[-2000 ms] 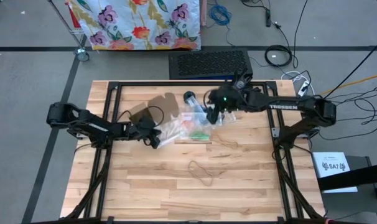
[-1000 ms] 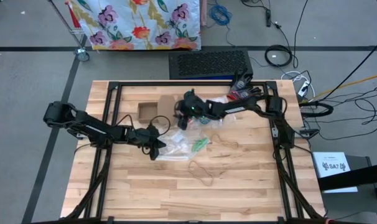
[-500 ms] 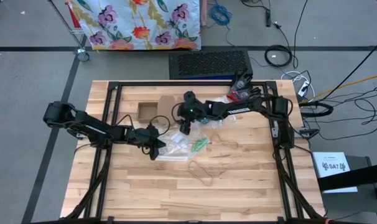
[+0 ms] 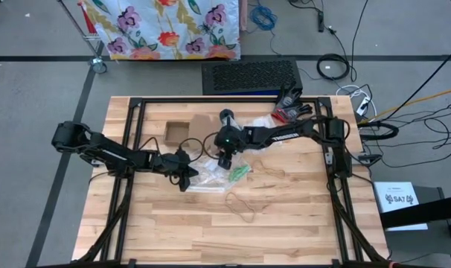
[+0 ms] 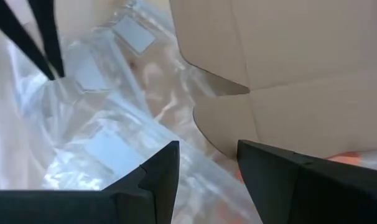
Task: Sort rubber bands
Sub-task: Open the transparent zip bag
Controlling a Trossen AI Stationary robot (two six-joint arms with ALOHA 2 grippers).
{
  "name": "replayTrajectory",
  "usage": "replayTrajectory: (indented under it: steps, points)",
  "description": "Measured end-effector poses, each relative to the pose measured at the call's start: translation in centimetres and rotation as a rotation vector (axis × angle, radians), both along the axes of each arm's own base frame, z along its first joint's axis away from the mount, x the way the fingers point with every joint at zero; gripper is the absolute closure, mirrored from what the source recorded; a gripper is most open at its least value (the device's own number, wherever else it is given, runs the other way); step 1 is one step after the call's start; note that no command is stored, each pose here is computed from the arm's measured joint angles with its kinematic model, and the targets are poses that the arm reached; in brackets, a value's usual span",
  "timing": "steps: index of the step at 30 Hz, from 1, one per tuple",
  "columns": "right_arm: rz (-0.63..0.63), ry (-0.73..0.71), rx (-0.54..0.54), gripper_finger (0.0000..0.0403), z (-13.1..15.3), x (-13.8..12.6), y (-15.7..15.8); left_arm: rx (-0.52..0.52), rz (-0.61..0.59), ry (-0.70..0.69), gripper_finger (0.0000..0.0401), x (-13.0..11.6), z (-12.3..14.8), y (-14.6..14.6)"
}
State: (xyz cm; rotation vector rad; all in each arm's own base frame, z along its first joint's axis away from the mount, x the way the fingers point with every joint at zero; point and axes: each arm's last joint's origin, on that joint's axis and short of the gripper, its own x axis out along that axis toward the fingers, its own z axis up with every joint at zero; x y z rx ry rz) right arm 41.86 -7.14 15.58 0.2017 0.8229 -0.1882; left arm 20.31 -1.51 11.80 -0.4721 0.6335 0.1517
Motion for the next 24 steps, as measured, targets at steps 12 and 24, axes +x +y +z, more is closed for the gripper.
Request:
replayTrajectory:
  steps: [12,24]
  points:
    - [0.040,-0.001,-0.003,0.0250,0.0,0.3,2.4,-0.001,0.001,0.000,0.0380,0.0,0.0,0.0]
    - [0.049,0.001,-0.019,0.0250,0.0,0.4,3.1,-0.002,0.002,0.000,0.0380,0.0,0.0,0.0]
